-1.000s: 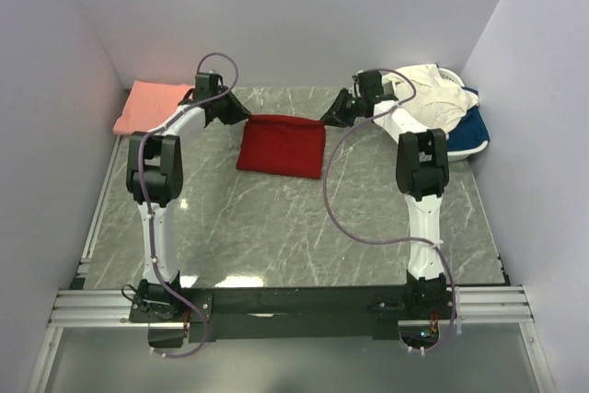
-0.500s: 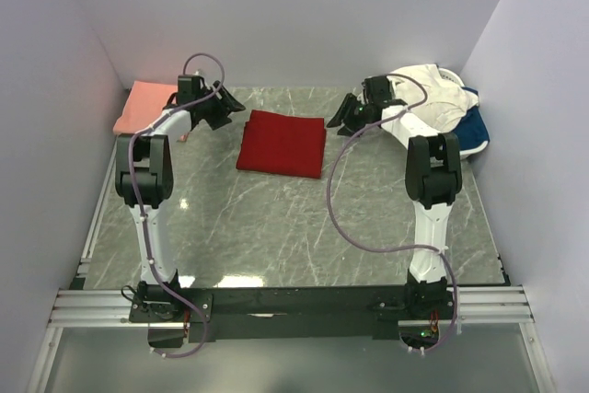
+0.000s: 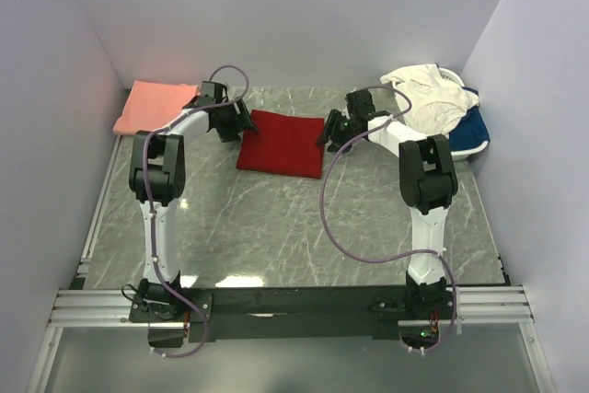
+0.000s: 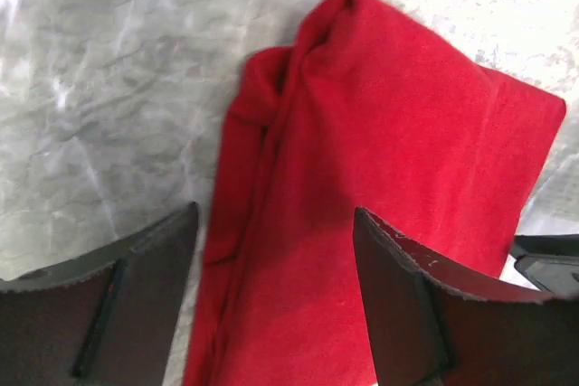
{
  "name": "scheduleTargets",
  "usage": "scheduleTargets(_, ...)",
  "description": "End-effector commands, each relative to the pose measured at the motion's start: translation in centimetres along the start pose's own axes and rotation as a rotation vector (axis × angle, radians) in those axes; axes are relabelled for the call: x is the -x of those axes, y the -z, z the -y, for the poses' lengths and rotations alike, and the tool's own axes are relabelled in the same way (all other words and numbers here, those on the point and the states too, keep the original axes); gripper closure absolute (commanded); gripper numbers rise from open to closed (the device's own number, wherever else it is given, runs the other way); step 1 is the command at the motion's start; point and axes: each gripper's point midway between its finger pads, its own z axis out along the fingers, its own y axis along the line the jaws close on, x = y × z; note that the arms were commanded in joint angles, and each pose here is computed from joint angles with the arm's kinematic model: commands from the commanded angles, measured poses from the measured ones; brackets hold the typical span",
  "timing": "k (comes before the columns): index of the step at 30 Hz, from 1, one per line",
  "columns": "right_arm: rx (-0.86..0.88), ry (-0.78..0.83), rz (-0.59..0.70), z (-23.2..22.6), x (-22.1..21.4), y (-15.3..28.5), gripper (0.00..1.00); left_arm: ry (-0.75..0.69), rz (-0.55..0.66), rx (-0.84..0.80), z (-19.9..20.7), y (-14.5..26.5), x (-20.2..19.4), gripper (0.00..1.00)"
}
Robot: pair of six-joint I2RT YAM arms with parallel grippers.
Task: Fold and stack the t-shirts
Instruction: Neatly place the folded tshirt to the corner
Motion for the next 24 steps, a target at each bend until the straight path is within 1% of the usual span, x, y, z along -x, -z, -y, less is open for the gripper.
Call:
scheduleTargets(1, -0.005, 0.035, 0.04, -0.4, 0.4, 0.1, 0.43, -0.081, -0.017, 0.087, -0.6, -0.3, -0.6, 0.25)
scheduleTargets(5, -0.018, 0.03, 0.037, 0.1, -0.2, -0.1, 0.43, -0.109, -0.032, 0.138, -0.6, -0.8, -1.7, 0.28)
scheduleTargets(7, -0.015, 0.028, 0.039, -0.1, -0.4, 0.0, 0.43, -0.126, -0.037, 0.17, -0.6, -0.9, -2.2, 0.38)
scheduleTargets(8, -0.014, 0.028, 0.037, -0.2, -0.7, 0.1, 0.44, -0.132, -0.038, 0.18, -0.5, -1.0, -2.3, 0.48)
scheduleTargets(9, -0.012, 0.027, 0.038, -0.2, -0.8, 0.2, 0.44, -0.142, -0.026, 0.21, -0.7, -1.1, -2.2, 0.53)
scheduleTargets(10, -0.008, 0.027, 0.043, -0.5, -0.8, 0.3, 0.44, -0.155, -0.039, 0.224, -0.5, -1.1, -2.9, 0.56)
scheduleTargets(11, -0.004, 0.028, 0.043, -0.6, -1.2, 0.7, 0.44, -0.166, -0.034, 0.231, -0.2, -1.1, -2.8, 0.68)
scheduleTargets(13, -0.001, 0.029, 0.049, -1.1, -1.6, 1.1, 0.44, -0.186, -0.03, 0.279, -0.3, -1.2, -3.2, 0.79)
scheduleTargets(14, -0.005, 0.032, 0.053, -1.3, -2.1, 1.6, 0.44, -0.195, -0.028, 0.279, 0.1, -1.1, -3.0, 0.91)
scheduleTargets(15, -0.003, 0.028, 0.059, -1.5, -2.4, 1.9, 0.44, -0.206, 0.0, 0.325, -0.3, -0.9, -2.5, 0.97)
scheduleTargets(16, -0.006, 0.024, 0.054, -1.3, -3.2, 2.0, 0.44, -0.212, -0.006, 0.359, -0.5, -0.7, -2.7, 0.99)
scheduleTargets(18, 0.009, 0.037, 0.083, -2.5, -3.8, 3.3, 0.44, -0.227, 0.03, 0.404, -0.6, 0.1, -1.4, 0.99)
scheduleTargets(19, 0.017, 0.038, 0.092, -2.8, -4.1, 3.6, 0.44, -0.238, 0.053, 0.459, -1.2, 0.7, -0.7, 0.99)
scheduleTargets(21, 0.027, 0.063, 0.093, -3.6, -5.8, 4.7, 0.44, -0.274, 0.085, 0.521, -1.4, 2.0, 0.8, 1.0)
scheduleTargets(22, 0.024, 0.065, 0.081, -3.3, -6.9, 4.7, 0.44, -0.295, 0.128, 0.585, -2.0, 2.8, 2.0, 1.0)
scheduleTargets(23, 0.041, 0.077, 0.094, -3.9, -7.1, 5.5, 0.44, -0.31, 0.165, 0.613, -1.8, 3.7, 3.3, 1.0)
scheduleTargets(24, 0.047, 0.089, 0.086, -4.3, -8.1, 5.6, 0.44, -0.343, 0.172, 0.655, -2.3, 4.5, 3.9, 1.0)
